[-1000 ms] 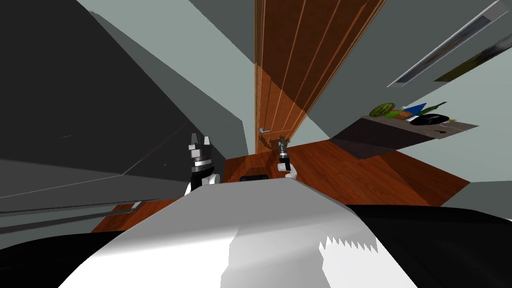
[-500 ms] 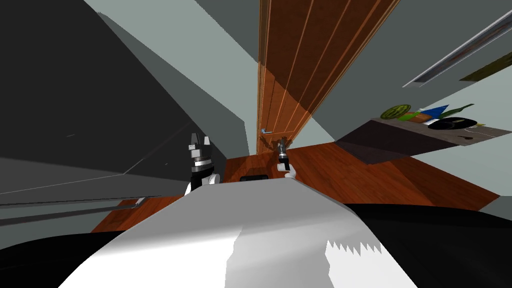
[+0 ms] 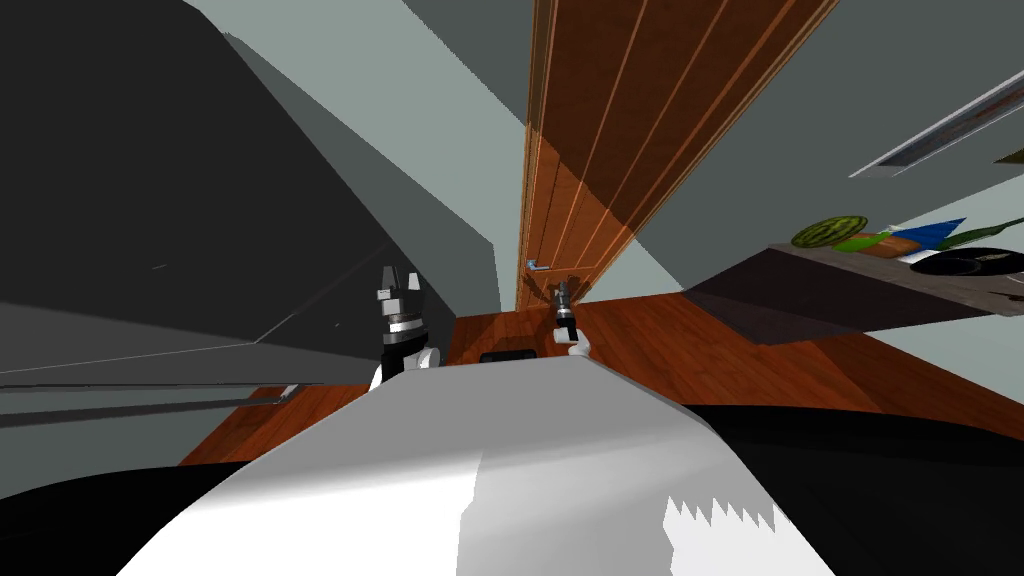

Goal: Pull the door open

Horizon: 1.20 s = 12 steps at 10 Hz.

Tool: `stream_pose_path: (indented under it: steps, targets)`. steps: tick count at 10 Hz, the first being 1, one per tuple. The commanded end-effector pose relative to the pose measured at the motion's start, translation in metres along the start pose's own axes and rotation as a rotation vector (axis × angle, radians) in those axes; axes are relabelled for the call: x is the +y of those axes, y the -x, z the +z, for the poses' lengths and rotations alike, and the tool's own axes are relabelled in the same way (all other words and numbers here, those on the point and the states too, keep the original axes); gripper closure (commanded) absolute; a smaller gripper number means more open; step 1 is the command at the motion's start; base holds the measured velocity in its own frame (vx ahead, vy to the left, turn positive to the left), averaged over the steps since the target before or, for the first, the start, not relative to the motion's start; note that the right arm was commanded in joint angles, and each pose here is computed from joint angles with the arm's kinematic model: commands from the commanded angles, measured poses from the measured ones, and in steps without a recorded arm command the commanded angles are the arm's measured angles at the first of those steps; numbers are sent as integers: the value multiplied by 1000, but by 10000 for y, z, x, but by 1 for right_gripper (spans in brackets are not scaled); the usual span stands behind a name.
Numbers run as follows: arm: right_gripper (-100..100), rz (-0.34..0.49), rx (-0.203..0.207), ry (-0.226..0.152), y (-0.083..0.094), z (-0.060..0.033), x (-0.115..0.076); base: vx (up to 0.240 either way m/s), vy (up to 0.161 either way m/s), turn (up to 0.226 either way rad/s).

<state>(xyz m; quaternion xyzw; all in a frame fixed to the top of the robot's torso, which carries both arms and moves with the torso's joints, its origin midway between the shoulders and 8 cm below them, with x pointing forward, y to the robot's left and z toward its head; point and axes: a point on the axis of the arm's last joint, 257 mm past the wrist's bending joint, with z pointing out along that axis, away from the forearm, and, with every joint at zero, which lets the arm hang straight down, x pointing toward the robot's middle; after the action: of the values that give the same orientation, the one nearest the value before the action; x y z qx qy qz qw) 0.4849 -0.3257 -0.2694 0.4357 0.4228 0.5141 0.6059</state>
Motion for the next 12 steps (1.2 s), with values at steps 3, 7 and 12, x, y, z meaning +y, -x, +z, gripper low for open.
stream_pose_path:
  steps: [3,7,12]
  targets:
    - [-100,11,-6,-45,32,-34,-238,53,-17,87]
    - [-100,23,-15,-103,61,-102,-509,75,-40,129]
    - [-100,38,-27,-167,95,-193,-791,50,-31,99]
